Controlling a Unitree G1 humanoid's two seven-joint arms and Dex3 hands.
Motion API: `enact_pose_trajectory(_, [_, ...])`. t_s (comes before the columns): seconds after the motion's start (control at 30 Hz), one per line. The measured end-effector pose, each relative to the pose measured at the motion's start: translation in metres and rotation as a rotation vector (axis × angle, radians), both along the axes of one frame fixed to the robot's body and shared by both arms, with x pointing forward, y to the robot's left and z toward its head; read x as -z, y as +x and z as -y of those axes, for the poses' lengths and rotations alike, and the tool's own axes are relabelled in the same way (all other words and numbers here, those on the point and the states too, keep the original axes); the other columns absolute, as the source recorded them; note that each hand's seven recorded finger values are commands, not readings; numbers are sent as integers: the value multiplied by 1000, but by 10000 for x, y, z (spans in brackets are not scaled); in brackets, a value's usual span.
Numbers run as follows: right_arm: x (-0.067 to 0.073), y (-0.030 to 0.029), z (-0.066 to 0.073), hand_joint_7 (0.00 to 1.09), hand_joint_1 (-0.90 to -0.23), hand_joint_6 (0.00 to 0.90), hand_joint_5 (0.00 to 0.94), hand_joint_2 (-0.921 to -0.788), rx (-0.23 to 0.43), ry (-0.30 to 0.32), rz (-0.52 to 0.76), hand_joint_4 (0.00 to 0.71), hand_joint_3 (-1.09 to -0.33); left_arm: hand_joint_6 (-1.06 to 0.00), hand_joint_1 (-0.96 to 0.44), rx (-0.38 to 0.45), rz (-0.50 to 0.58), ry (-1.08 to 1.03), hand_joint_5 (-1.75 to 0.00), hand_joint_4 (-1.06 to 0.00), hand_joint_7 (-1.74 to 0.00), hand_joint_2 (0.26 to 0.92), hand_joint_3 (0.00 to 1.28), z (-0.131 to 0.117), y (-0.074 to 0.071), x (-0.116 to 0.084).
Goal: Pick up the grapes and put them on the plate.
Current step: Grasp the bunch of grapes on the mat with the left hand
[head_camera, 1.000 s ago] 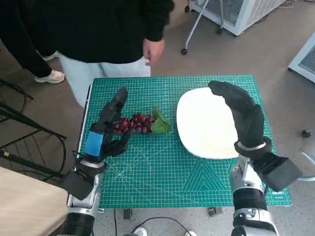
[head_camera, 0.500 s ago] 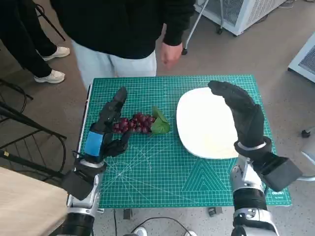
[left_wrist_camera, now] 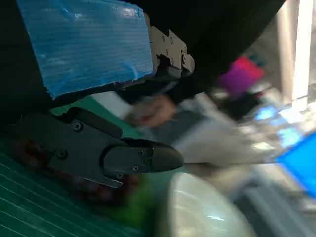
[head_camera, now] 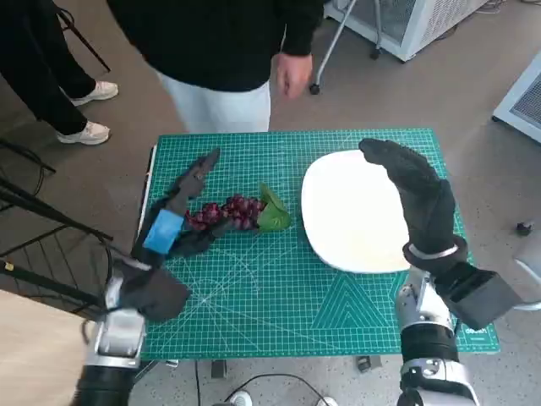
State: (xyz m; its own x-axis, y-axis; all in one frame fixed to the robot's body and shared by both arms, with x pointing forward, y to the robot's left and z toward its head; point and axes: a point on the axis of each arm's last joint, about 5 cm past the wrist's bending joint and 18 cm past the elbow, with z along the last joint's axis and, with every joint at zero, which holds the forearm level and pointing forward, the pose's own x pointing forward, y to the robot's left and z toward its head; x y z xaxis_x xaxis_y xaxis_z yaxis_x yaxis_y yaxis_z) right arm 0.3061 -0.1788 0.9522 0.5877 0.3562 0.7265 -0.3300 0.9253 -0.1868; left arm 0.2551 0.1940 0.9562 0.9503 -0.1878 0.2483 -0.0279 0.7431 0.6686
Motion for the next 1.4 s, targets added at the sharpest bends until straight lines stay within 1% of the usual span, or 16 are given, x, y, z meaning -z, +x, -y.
enact_pose_trajectory(0.2, [1, 1, -3, 351, -596, 5, 3, -921, -2, 0, -2, 222, -647, -162, -499, -77, -120, 99, 0, -37, -4, 858, 8, 62, 12, -97])
enact_pose_trajectory(0.4, [2, 1, -8, 348, -584, 9, 3, -921, -3, 1, -3, 223, -645, -168, -488, -119, -228, 189, 0, -27, -6, 832, 1, 157, 90, -161])
enact_pose_trajectory(0.7, [4, 1, -8, 341, -567, 14, 3, -921, -1, 4, -4, 225, -643, -162, -483, -135, -319, 260, 0, -11, -1, 818, 0, 323, 251, -234])
enact_pose_trajectory(1.07, [2, 0, -6, 333, -563, 21, 3, -921, 0, 6, -3, 227, -640, -158, -459, -126, -463, 356, 1, 1, -1, 806, 0, 446, 450, -167])
enact_pose_trajectory(1.4, [2, 0, -9, 325, -555, 25, 3, -921, 10, 14, -5, 228, -642, -160, -438, -125, -527, 431, 1, 1, -1, 802, 0, 543, 621, -146])
